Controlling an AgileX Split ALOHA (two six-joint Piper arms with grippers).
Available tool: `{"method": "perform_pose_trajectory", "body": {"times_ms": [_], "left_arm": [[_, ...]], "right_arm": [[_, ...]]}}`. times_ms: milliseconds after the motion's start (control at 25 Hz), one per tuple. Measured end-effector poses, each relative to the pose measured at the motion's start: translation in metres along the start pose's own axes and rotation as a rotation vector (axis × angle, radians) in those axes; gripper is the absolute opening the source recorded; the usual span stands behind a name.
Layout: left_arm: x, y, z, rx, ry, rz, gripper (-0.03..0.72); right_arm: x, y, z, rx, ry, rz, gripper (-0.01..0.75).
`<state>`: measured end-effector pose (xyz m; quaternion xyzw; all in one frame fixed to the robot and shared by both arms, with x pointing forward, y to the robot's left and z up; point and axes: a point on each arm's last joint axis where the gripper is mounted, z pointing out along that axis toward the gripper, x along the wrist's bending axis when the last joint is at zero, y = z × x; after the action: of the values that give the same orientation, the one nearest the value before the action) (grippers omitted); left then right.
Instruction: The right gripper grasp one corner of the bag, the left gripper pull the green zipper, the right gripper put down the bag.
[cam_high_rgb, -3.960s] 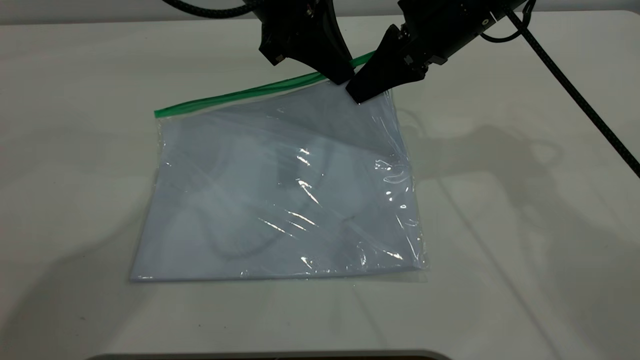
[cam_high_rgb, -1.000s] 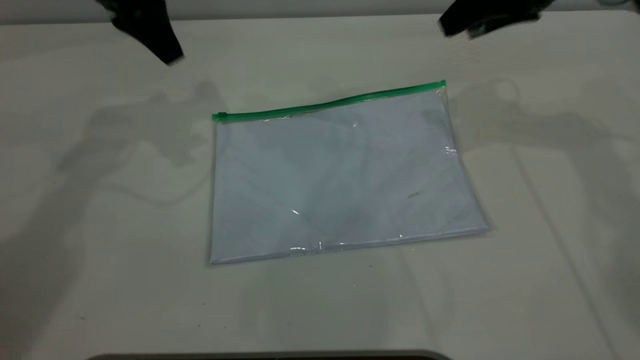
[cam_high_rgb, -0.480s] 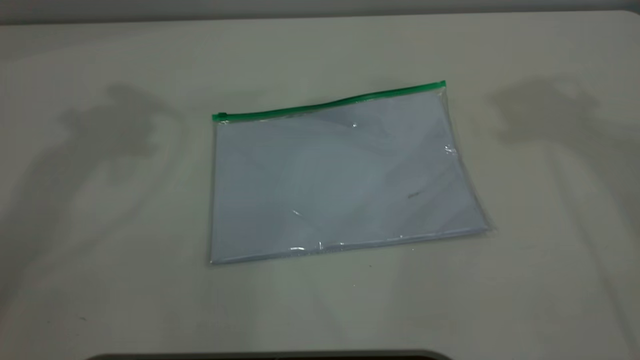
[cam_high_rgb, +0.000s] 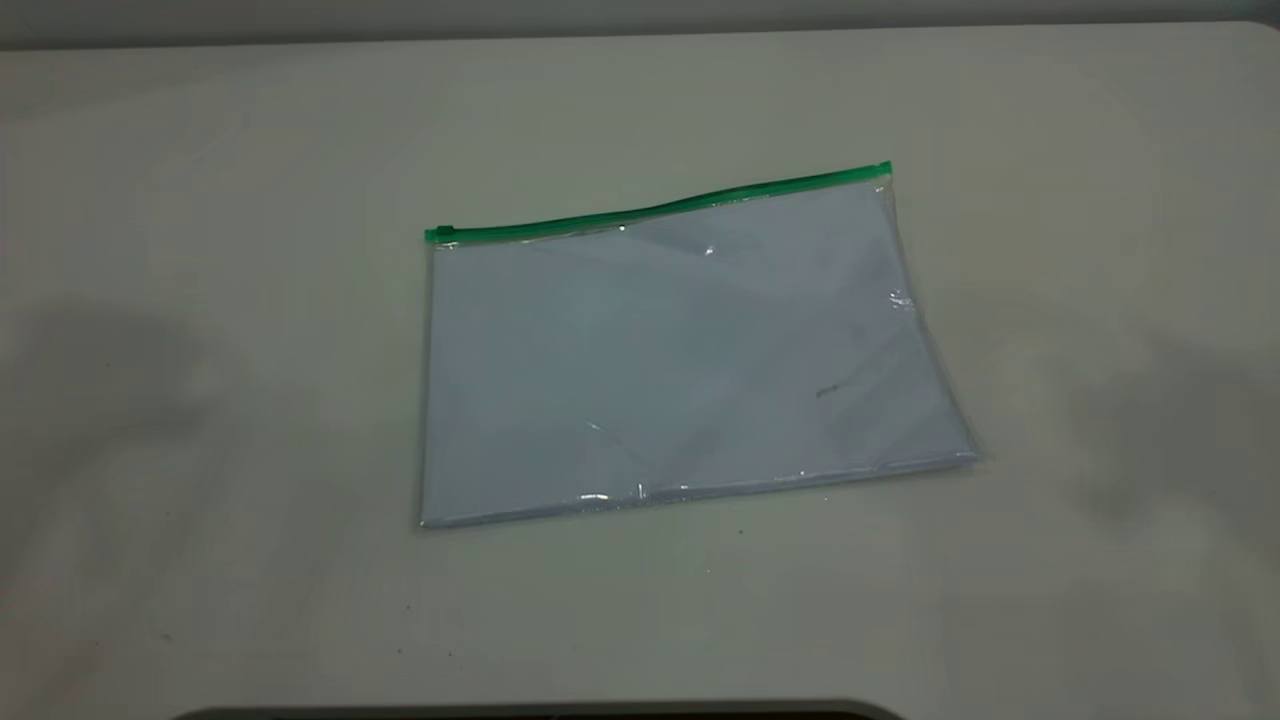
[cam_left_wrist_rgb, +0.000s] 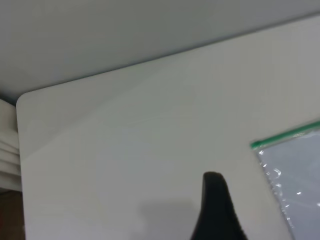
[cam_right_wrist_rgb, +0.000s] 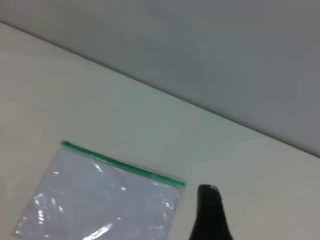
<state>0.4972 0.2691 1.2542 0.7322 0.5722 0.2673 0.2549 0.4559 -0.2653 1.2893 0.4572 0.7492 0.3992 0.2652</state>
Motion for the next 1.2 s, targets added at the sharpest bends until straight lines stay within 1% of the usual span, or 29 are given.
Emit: {"method": "perform_pose_trajectory", "body": {"times_ms": [120,200,400,480,560,640,880,1040,1200], "left_arm": [[-0.002,-0.020,-0.024,-0.025,0.003,-0.038,0.582],[-0.004,-0.039,-0.038,-0.029,0.003,-0.043,0.582],[-0.011,-0.108,-0.073,-0.051,0.006,-0.047,0.582],[-0.015,-0.138,-0.085,-0.073,0.008,-0.042,0.582],[-0.018,-0.165,-0.087,-0.070,0.006,-0.034,0.582],[-0.022,-0.188,-0.084,-0.063,-0.007,-0.033,0.582],[-0.034,-0.252,-0.060,-0.001,-0.054,-0.022,0.582],[-0.043,-0.288,-0.038,0.051,-0.101,-0.032,0.582],[-0.048,-0.314,-0.019,0.091,-0.118,-0.036,0.582]], "right_arm": [[0.019,-0.022,-0.027,-0.021,0.014,0.003,0.580],[0.029,-0.044,-0.034,-0.015,0.035,0.029,0.580],[0.060,-0.105,-0.051,-0.092,0.087,0.060,0.580],[0.070,-0.130,-0.054,-0.093,0.098,0.061,0.580],[0.078,-0.151,-0.060,-0.101,0.099,0.056,0.580],[0.084,-0.169,-0.061,-0.101,0.099,0.056,0.580],[0.099,-0.214,-0.068,-0.130,0.092,0.037,0.579],[0.105,-0.237,-0.066,-0.136,0.090,0.042,0.578],[0.107,-0.257,-0.059,-0.118,0.083,0.048,0.578]]}}
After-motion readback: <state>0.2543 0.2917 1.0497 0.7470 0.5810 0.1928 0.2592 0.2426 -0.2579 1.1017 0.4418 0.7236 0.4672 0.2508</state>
